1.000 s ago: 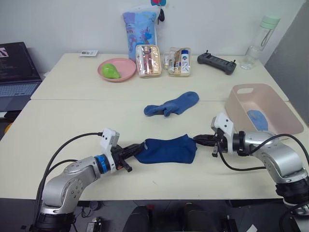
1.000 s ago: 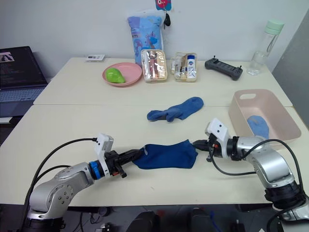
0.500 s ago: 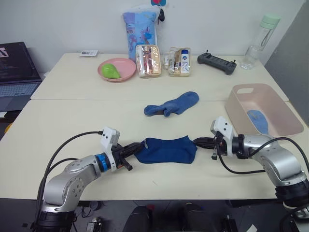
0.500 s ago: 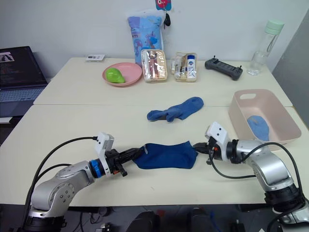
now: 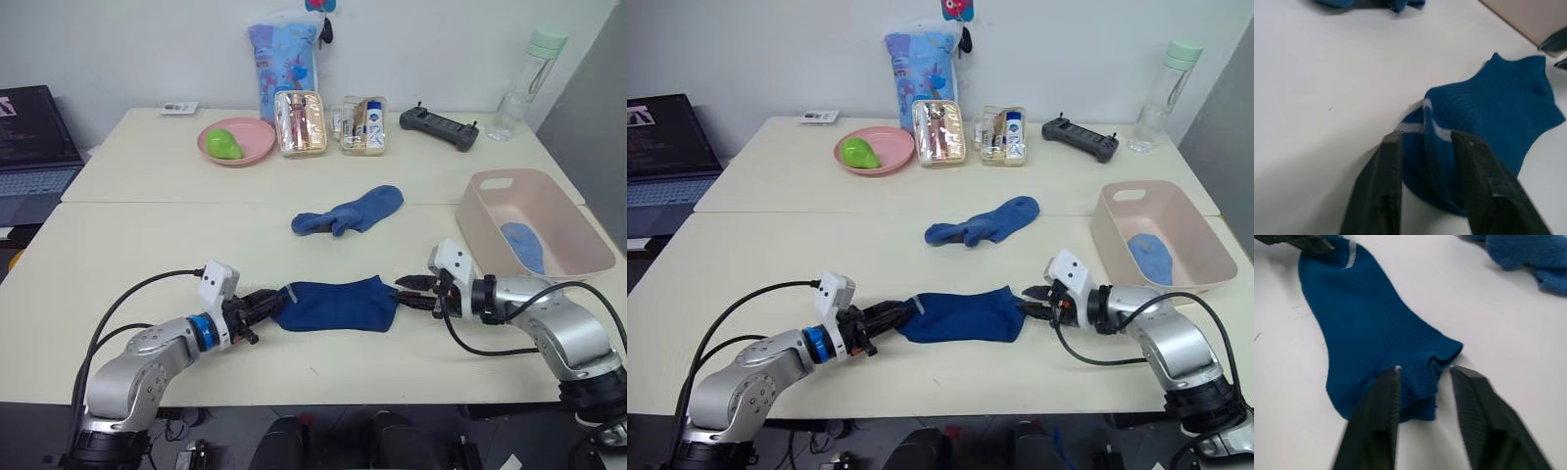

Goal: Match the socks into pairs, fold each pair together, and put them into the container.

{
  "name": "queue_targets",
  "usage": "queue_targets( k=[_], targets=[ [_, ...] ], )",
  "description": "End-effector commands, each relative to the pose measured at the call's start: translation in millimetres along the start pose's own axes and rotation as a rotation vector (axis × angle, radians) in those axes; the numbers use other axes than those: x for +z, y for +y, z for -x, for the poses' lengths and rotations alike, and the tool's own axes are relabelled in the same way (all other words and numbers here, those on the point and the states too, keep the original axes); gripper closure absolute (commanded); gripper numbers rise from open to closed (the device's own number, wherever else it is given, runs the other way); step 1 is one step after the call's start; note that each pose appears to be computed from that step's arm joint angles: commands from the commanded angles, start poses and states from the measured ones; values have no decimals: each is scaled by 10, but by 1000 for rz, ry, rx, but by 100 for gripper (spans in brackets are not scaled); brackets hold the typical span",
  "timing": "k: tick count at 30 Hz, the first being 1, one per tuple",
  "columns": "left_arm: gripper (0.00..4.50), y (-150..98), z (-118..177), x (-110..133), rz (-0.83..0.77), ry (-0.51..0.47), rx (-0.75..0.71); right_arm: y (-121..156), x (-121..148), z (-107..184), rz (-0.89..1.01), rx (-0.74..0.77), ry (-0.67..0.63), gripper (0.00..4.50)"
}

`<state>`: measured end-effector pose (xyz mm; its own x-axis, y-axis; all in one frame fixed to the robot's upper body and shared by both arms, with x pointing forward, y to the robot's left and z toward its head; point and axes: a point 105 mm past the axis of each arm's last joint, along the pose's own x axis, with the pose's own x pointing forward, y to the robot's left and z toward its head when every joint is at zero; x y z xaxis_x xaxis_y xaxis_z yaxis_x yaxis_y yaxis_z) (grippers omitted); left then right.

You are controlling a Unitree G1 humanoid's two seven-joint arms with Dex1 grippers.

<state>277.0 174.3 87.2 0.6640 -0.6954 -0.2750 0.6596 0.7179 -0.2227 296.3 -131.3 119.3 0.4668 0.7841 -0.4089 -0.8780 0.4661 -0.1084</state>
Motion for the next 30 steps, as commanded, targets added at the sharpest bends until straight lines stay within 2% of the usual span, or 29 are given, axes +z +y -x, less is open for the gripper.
queue_targets(
  k=[1, 3, 5, 8, 11, 15, 18, 20, 21, 22, 26, 30],
  targets=[
    [155, 48, 194, 227, -75, -25, -22, -48, 317, 103, 89, -31, -93, 142],
    [95, 92, 246, 294, -116, -20, -15, -18, 383, 100, 89, -9, -115, 74],
    [30, 62, 252, 498, -151, -80, -51, 57, 476, 38, 102, 29, -154, 71],
    [30, -32, 145, 681, -245, -126, -107, 114, 574, -84, 123, 46, -206, 71],
    [94, -198, -110, 742, -357, -148, -163, 204, 621, -269, 120, 53, -254, 131],
    [227, -327, -304, 714, -398, -162, -193, 248, 579, -402, 127, 38, -266, 275],
    [327, -336, -518, 544, -388, -197, -105, 273, 441, -536, 114, -29, -277, 385],
    [393, -303, -539, 376, -374, -184, -63, 292, 279, -585, 108, -66, -256, 450],
    [430, -281, -537, 314, -366, -177, -44, 311, 214, -599, 93, -70, -249, 450],
    [446, -263, -537, 242, -365, -160, -31, 336, 146, -614, 81, -65, -236, 450],
    [446, -236, -527, 67, -349, -118, -27, 342, 6, -633, 71, -80, -212, 450],
    [446, -80, -430, -160, -301, -58, 17, 226, -203, -599, 1, -150, -175, 450]
  ],
)
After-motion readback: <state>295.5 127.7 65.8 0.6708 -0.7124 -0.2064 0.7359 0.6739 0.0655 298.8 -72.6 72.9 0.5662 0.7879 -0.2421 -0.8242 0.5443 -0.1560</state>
